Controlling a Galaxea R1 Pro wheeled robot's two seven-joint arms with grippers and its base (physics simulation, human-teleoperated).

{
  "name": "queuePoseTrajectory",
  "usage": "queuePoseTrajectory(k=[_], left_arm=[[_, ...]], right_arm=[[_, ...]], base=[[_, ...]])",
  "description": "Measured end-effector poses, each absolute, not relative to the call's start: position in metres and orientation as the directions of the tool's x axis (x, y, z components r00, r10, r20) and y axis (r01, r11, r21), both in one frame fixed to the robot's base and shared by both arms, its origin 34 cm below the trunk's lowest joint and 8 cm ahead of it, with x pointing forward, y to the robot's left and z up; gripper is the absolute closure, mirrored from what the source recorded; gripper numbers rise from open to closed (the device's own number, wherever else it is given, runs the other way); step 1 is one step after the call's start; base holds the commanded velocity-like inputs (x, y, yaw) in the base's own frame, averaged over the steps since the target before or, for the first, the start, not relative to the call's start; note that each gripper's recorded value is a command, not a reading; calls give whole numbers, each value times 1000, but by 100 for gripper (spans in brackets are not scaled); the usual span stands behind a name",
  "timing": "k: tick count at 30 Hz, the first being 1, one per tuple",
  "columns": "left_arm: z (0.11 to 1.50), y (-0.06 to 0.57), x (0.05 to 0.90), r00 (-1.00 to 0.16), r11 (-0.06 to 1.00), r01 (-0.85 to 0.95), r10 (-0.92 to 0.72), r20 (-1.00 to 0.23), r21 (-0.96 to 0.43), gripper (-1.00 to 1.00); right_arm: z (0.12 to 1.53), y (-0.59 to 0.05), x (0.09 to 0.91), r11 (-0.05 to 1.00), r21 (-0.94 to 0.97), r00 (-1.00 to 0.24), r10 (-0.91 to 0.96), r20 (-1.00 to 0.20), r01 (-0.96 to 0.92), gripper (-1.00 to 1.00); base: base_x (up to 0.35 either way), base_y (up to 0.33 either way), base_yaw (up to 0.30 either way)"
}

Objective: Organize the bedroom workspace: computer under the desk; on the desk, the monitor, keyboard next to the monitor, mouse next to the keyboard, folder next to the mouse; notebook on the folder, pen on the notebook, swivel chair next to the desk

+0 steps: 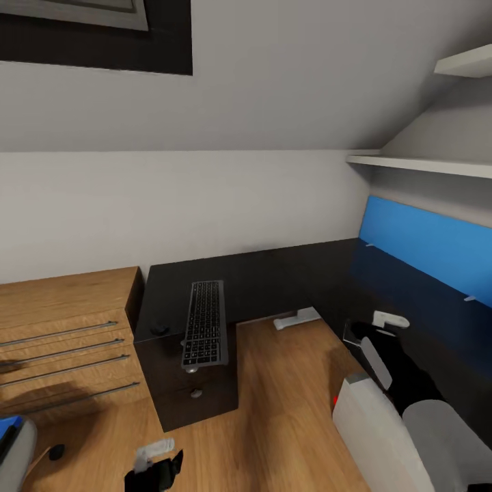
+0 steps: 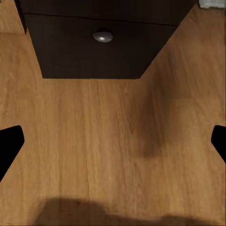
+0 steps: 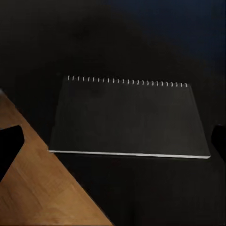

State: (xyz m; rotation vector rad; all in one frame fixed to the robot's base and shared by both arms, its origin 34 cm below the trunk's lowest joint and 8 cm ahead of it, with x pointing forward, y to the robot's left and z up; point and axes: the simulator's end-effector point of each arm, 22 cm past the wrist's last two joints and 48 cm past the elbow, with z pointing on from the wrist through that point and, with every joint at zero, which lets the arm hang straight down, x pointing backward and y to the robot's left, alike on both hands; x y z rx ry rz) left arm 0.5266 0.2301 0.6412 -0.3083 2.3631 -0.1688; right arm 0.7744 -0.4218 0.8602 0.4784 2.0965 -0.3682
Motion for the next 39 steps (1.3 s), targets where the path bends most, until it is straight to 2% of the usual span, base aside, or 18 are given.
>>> queuePoseTrajectory(k=[4, 7, 12, 24, 31, 39], left_arm=[[625, 238, 514, -706, 959, -200, -284, -649, -202, -100], [633, 253, 523, -634, 956, -219, -292, -716, -196, -100], [631, 256, 514, -620, 957, -220, -287, -730, -189, -100], [631, 256, 513, -621, 957, -220, -288, -729, -190, -100], [630, 256, 513, -621, 956, -221, -289, -728, -190, -100], [630, 256, 513, -622, 957, -221, -288, -728, -190, -100]], right_arm=[[835, -461, 767, 867, -68, -493, 215, -843, 494, -100], [827, -478, 765, 855, -67, -476, 220, -852, 514, -100], [860, -475, 781, 863, -39, -420, 205, -884, 503, -100], [867, -471, 784, 872, -42, -435, 201, -878, 488, -100], [813, -485, 756, 853, -87, -527, 235, -817, 515, -100], [804, -542, 738, 796, -129, -521, 255, -815, 591, -100]], base=[[0, 0, 0], [92, 0, 0], [290, 0, 0], [295, 0, 0], [55, 0, 0], [6, 0, 0]])
